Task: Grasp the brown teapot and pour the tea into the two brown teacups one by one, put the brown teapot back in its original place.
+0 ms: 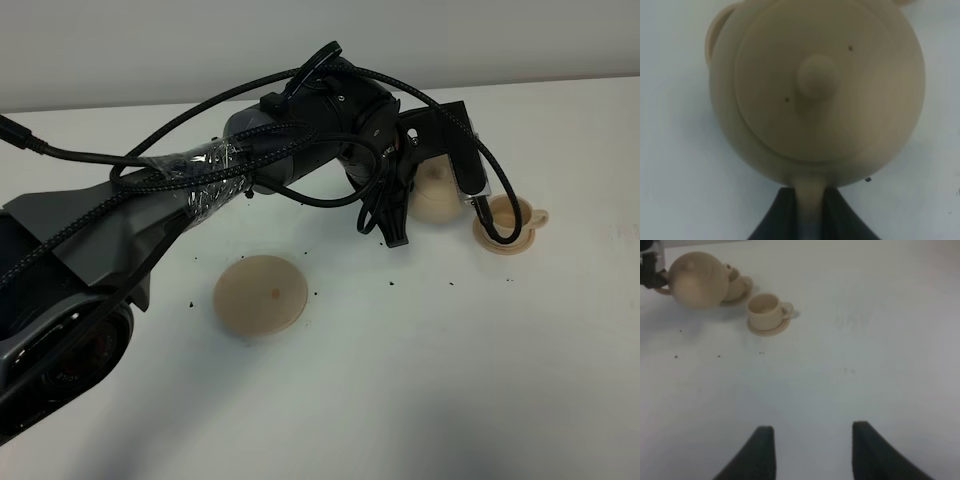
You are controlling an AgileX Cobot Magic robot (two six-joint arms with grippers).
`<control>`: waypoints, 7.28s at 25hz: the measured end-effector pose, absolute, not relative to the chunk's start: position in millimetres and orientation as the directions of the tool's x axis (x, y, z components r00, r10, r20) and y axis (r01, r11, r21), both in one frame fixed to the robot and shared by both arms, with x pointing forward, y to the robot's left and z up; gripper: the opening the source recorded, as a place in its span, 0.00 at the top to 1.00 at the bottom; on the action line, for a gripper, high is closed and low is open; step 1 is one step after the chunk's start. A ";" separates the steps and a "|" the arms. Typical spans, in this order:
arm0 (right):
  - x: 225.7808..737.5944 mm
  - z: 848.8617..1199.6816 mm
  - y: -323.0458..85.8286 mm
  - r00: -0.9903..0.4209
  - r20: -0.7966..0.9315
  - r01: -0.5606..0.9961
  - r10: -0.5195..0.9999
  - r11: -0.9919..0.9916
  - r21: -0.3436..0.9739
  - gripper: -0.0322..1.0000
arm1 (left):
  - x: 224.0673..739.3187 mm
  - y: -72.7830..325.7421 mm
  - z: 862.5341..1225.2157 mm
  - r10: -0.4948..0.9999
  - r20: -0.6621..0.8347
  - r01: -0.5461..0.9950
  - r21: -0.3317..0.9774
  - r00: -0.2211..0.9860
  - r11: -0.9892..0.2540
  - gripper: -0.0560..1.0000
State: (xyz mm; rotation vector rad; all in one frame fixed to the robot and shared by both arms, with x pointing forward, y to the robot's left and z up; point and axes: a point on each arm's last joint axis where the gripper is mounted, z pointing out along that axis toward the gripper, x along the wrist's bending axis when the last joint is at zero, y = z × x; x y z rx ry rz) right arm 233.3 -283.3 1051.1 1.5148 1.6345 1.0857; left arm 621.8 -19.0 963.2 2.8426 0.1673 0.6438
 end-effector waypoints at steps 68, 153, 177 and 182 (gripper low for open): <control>233.3 1051.1 -283.3 -0.121 0.073 0.451 0.990 -0.011 0.892 0.59 | 625.3 -25.2 970.3 0.065 0.573 -0.032 0.157 0.817 -0.987 0.80; 233.3 1051.1 -283.3 -0.121 0.073 0.451 0.990 -0.011 0.892 0.59 | 622.1 -74.6 952.2 -0.473 0.668 -0.364 -0.308 0.575 -0.879 0.80; 233.3 1051.1 -283.3 -0.121 0.073 0.451 0.990 -0.011 0.892 0.59 | 622.5 -75.5 952.8 -0.476 0.674 -0.371 -0.308 0.565 -0.876 0.80; 233.3 1051.1 -283.3 -0.121 0.073 0.451 0.990 -0.011 0.892 0.59 | 622.8 -75.4 953.1 -0.479 0.675 -0.371 -0.312 0.561 -0.875 0.80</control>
